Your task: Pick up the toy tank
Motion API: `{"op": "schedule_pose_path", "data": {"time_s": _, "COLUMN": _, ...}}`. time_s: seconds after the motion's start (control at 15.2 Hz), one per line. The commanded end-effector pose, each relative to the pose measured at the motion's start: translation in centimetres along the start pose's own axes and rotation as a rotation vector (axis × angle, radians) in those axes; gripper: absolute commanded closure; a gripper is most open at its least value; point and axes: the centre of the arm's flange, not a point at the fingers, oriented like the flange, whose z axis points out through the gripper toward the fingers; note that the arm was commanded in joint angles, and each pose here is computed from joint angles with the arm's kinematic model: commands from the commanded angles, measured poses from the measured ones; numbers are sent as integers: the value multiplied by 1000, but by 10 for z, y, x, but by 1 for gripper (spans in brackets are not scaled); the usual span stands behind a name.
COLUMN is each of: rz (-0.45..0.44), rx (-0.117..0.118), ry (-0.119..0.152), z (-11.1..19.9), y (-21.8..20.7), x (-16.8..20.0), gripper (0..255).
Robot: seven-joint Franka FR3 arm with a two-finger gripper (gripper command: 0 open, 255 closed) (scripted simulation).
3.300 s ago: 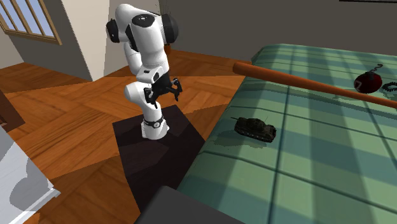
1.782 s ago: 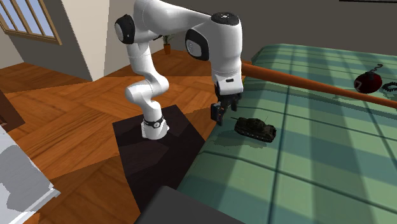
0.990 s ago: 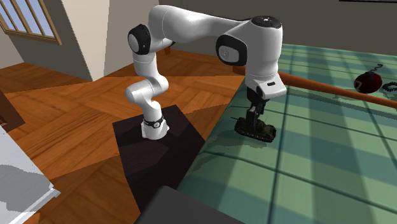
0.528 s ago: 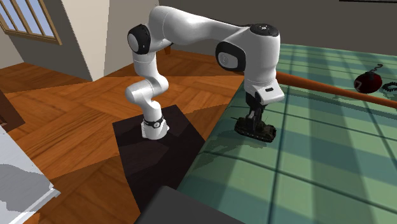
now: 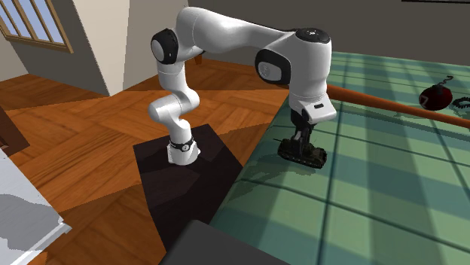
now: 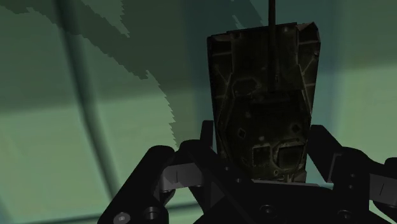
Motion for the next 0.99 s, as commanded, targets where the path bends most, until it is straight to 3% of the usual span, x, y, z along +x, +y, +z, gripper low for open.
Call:
{"op": "schedule_pose_path", "data": {"time_s": 0.0, "rz": 0, "rx": 0, "ry": -1, "z": -4, "y": -1, "x": 1, "gripper": 255}}
{"op": "schedule_pose_path", "data": {"time_s": 0.92, "rz": 0, "rx": 0, "ry": -1, "z": -77, "y": -12, "x": 7, "gripper": 255}}
